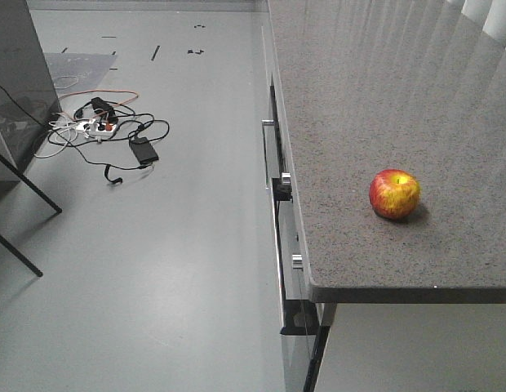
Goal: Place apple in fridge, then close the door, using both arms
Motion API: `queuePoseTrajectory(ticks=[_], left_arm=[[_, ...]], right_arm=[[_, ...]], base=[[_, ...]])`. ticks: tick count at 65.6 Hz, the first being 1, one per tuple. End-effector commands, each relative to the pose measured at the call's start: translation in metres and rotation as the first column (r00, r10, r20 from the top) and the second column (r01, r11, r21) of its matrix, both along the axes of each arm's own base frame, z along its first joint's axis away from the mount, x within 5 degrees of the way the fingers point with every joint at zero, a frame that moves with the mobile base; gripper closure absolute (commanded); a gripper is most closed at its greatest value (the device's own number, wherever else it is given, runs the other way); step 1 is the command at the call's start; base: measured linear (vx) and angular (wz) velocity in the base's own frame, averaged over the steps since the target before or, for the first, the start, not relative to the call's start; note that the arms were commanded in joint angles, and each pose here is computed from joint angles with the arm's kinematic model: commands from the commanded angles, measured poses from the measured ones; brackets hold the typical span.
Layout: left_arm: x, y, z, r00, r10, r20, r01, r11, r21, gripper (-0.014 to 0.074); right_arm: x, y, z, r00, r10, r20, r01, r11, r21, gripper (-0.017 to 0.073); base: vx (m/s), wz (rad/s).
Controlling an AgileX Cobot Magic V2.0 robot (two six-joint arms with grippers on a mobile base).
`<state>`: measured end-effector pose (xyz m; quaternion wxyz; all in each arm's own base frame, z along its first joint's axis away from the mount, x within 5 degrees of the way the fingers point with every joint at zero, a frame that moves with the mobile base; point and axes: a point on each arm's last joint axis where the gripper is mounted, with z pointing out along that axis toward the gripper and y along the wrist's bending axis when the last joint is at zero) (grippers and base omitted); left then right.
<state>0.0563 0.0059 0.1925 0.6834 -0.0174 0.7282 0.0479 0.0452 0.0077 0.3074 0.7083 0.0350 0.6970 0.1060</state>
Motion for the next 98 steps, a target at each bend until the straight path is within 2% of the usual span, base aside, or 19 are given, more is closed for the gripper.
queuePoseTrajectory(ticks=[1,7,12,15,20,28,38,49,56,68,79,87,98], left_arm=[[0.0,-0.001,0.002,0.998,-0.009,0.07,0.009,1.0,0.001,0.0601],[0.0,-0.001,0.002,0.998,-0.009,0.07,0.009,1.0,0.001,0.0601],[0.0,-0.001,0.002,0.998,-0.009,0.07,0.009,1.0,0.001,0.0601],[0.0,-0.001,0.002,0.998,-0.009,0.07,0.009,1.0,0.001,0.0601],[0.0,-0.001,0.002,0.998,-0.009,0.07,0.009,1.0,0.001,0.0601],[0.0,-0.001,0.002,0.998,-0.009,0.07,0.009,1.0,0.001,0.0601],[0.0,-0.001,0.002,0.998,-0.009,0.07,0.009,1.0,0.001,0.0601],[0.0,-0.001,0.002,0.998,-0.009,0.07,0.009,1.0,0.001,0.0601],[0.0,-0.001,0.002,0.998,-0.009,0.07,0.009,1.0,0.001,0.0601],[0.0,-0.001,0.002,0.998,-0.009,0.07,0.009,1.0,0.001,0.0601],[0.0,-0.001,0.002,0.998,-0.009,0.07,0.009,1.0,0.001,0.0601],[0.0,-0.001,0.002,0.998,-0.009,0.07,0.009,1.0,0.001,0.0601],[0.0,-0.001,0.002,0.998,-0.009,0.07,0.009,1.0,0.001,0.0601]], right_arm=[[0.001,0.0,0.037,0.997,0.0,0.082,0.005,0.998,-0.055,0.022],[0.006,0.0,0.055,0.993,-0.003,0.114,0.009,0.998,-0.058,0.0048],[0.009,-0.001,0.061,0.989,-0.014,0.146,0.022,0.998,-0.052,-0.0056],[0.011,-0.001,0.062,0.987,-0.023,0.159,0.031,0.998,-0.053,-0.0101],[0.015,-0.001,0.061,0.988,-0.024,0.151,0.037,0.996,-0.085,-0.0136],[0.026,0.0,0.063,0.995,-0.015,0.098,0.032,0.985,-0.169,-0.0132],[0.05,0.003,0.087,1.0,0.017,-0.002,-0.017,0.976,-0.215,-0.0123],[0.103,0.007,0.1,0.98,0.05,-0.19,-0.102,0.955,-0.279,-0.0114],[0.146,0.01,0.094,0.945,0.063,-0.321,-0.155,0.95,-0.27,-0.0108],[0.213,0.012,0.084,0.897,0.069,-0.436,-0.193,0.949,-0.247,-0.0102],[0.269,0.016,0.062,0.827,0.097,-0.553,-0.24,0.952,-0.191,-0.0098],[0.3,0.017,0.045,0.785,0.107,-0.61,-0.259,0.951,-0.167,-0.0094],[0.324,0.018,0.023,0.75,0.108,-0.653,-0.261,0.955,-0.142,-0.0091]], base=[[0.0,0.0],[0.0,0.0],[0.0,0.0],[0.0,0.0],[0.0,0.0],[0.0,0.0],[0.0,0.0],[0.0,0.0],[0.0,0.0],[0.0,0.0],[0.0,0.0],[0.0,0.0],[0.0,0.0]])
